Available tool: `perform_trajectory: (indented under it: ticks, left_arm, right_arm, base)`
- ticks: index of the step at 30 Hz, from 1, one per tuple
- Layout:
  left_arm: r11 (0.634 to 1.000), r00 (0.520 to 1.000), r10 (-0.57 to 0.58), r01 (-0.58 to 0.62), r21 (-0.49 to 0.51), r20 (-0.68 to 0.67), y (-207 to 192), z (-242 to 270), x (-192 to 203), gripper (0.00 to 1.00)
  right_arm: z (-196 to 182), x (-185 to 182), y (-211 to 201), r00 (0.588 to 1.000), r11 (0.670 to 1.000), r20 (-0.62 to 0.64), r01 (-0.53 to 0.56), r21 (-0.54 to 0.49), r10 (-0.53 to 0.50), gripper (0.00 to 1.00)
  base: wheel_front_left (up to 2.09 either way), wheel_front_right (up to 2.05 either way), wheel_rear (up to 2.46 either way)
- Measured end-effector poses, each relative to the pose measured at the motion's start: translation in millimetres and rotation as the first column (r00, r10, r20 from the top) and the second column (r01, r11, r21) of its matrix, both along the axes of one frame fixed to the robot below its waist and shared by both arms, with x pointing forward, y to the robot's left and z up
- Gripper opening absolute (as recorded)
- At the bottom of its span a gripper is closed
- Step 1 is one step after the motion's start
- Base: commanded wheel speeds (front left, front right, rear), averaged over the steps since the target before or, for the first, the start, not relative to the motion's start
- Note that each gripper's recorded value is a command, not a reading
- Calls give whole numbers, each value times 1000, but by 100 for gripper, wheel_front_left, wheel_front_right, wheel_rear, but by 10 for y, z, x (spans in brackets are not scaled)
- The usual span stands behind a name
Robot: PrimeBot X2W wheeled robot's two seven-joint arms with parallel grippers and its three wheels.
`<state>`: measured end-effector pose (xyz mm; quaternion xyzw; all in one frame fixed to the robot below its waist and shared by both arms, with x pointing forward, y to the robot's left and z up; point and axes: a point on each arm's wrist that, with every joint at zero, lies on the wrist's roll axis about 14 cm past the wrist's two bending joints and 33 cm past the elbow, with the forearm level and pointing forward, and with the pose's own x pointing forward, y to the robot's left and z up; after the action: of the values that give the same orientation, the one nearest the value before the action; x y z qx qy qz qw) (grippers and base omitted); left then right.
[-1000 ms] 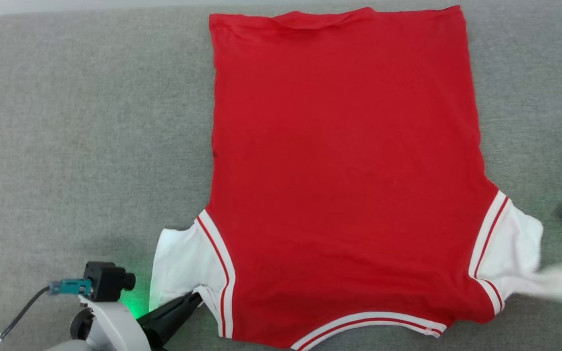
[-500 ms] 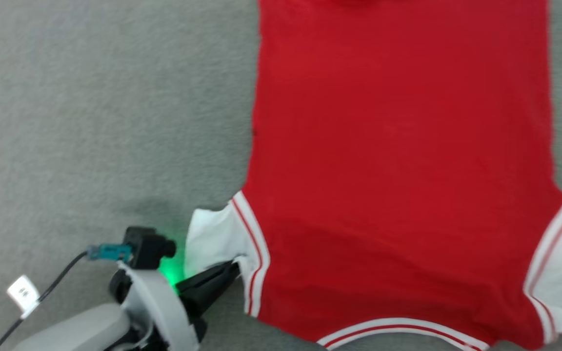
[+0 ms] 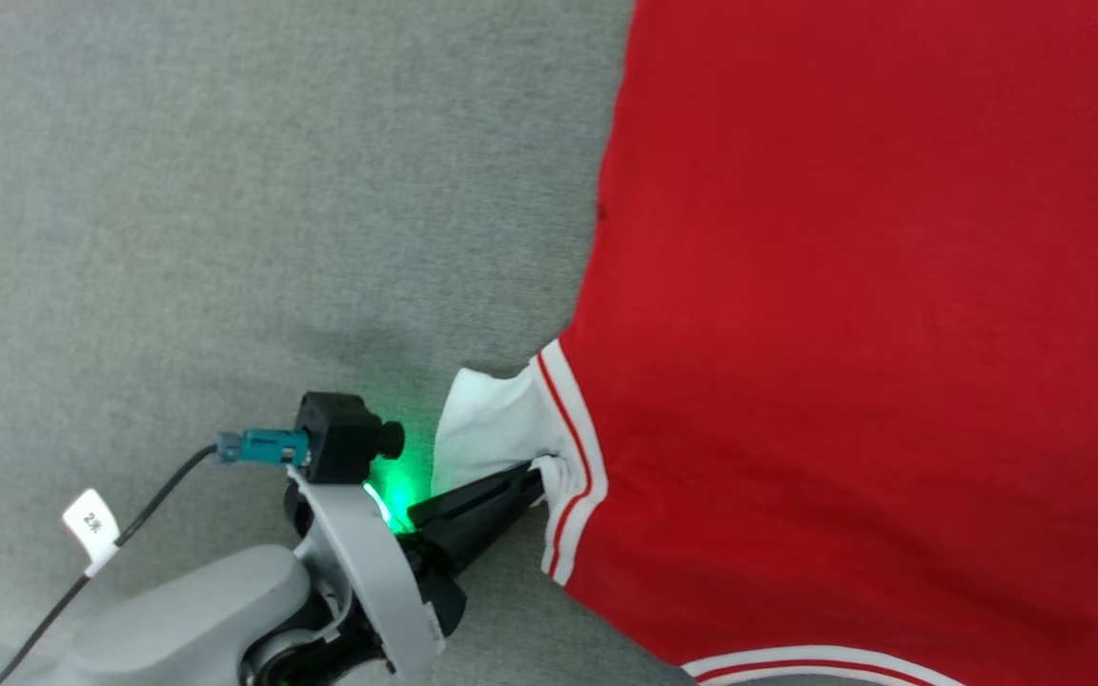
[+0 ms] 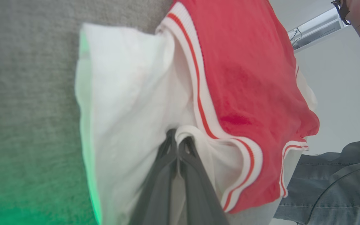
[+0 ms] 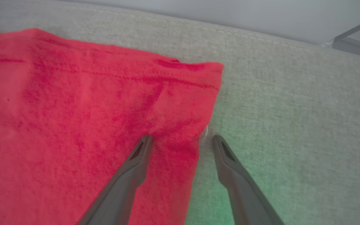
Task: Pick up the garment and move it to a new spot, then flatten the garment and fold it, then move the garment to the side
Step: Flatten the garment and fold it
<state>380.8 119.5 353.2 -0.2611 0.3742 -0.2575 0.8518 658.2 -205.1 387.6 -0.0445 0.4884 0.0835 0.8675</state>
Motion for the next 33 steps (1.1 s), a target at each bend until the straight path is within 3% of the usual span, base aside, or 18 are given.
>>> perform_trajectory:
  ticks: [4, 5, 6, 12, 19, 26, 33]
  left_arm:
    - [1000, 1000, 12, -12, -3, -7, 12, -16, 6, 0]
    - [1000, 1000, 14, -14, -3, -9, 18, -22, 6, 0]
    - [1000, 1000, 16, -16, -3, -12, 22, -29, 7, 0]
    - [1000, 1000, 26, -26, -13, 5, 15, 1, 35, 0]
    - [997, 996, 76, -75, -18, 46, 57, 138, 18, 0]
    - [995, 993, 99, -98, -19, 68, 94, 274, -160, 0]
    - [994, 987, 102, -99, -35, 124, 80, 454, -156, 0]
  right_arm:
    - [-108, 91, 155, 1000, 1000, -15, 1, 26, -1, 98]
    - [-130, 99, 177, 1000, 1000, -22, -1, 23, 2, 40]
    - [-140, 110, 194, 1000, 1000, -28, 0, 25, 1, 0]
    - [-81, 94, 260, 1000, 1000, -24, -8, 25, 8, 0]
    - [86, -197, -12, 1000, 999, -17, -20, -37, 20, 0]
    - [371, -829, -317, 997, 997, -31, -73, -1, 73, 0]
    - [411, -1769, -515, 986, 989, -90, -138, 49, 142, 0]
  base:
    - [0, 0, 0]
    - [0, 0, 0]
    - [0, 0, 0]
    - [0, 0, 0]
    - [0, 0, 0]
    - [0, 0, 0]
    - [0, 0, 0]
